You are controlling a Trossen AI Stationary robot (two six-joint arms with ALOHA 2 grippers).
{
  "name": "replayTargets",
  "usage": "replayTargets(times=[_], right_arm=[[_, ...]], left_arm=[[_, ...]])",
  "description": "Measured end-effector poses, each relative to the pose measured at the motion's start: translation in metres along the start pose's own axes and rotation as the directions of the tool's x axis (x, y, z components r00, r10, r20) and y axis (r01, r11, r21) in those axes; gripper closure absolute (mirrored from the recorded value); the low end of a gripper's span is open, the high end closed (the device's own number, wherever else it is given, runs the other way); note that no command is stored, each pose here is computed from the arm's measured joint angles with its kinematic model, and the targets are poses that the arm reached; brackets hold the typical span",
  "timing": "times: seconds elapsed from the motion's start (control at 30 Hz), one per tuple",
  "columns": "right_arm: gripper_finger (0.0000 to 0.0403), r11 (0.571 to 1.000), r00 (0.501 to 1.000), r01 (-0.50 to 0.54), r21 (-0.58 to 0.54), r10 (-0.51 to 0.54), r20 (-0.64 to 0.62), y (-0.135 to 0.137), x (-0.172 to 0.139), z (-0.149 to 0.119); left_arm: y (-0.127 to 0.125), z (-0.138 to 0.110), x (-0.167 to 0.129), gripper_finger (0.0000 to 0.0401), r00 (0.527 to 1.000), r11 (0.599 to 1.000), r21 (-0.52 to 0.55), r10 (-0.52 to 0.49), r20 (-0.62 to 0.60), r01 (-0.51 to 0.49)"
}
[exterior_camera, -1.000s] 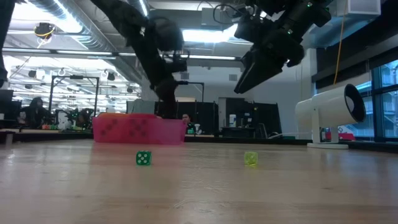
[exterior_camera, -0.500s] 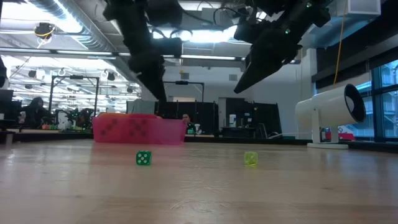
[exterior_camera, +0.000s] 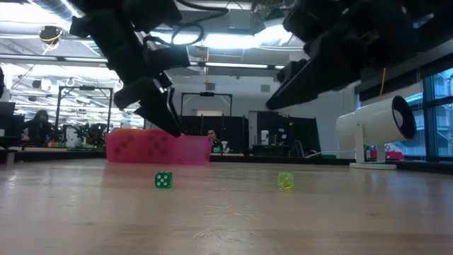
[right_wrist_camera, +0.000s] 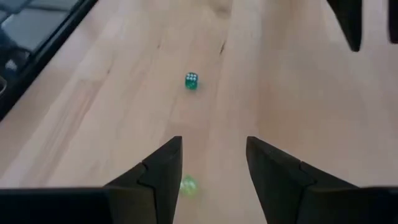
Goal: Pick & Place Dice
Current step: Put the small light green die into the red bin
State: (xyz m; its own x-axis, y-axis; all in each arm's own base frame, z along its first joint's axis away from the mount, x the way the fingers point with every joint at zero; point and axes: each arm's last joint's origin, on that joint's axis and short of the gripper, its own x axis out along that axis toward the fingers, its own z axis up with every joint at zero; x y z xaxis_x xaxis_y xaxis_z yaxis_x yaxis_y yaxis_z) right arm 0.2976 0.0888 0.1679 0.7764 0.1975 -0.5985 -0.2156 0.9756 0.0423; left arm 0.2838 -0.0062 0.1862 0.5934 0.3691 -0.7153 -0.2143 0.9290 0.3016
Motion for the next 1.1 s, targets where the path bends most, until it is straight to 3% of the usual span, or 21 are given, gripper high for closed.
replayTargets(times=[0.23,0.37,0.53,0.9,1.1], right_arm=[[0.0225,0.999,0.997,-0.002,0.044,0.005,-0.077,0.028,0.03,-0.026],[0.0225,0.999,0.999,-0.002,0.04,0.004,-0.042,0.037,0.039,-0.031],[0.0225,0.997,0.996,0.078,0.008,-0.078,-0.053,0.037,0.043,-0.036],[0.0226,0.991,0.989,0.104,0.085,-0.094,-0.11,0.036,0.055,-0.051],[0.0257,0.987,0.988,0.114,0.112,-0.101,-0.114,0.035,0.055,-0.052]], left_arm=[[-0.01,0.001,-0.007,0.0271,0.998,0.999,-0.028,-0.028,0.05,0.029],[-0.014,0.004,-0.009,0.0271,0.996,0.999,-0.027,-0.04,0.078,0.042],[-0.02,0.004,-0.012,0.0271,0.994,0.998,-0.026,-0.057,0.09,0.059],[-0.036,0.005,-0.02,0.0272,0.99,0.999,0.004,-0.053,0.133,0.053],[-0.036,0.005,-0.021,0.0272,0.99,0.999,0.012,-0.047,0.133,0.046]])
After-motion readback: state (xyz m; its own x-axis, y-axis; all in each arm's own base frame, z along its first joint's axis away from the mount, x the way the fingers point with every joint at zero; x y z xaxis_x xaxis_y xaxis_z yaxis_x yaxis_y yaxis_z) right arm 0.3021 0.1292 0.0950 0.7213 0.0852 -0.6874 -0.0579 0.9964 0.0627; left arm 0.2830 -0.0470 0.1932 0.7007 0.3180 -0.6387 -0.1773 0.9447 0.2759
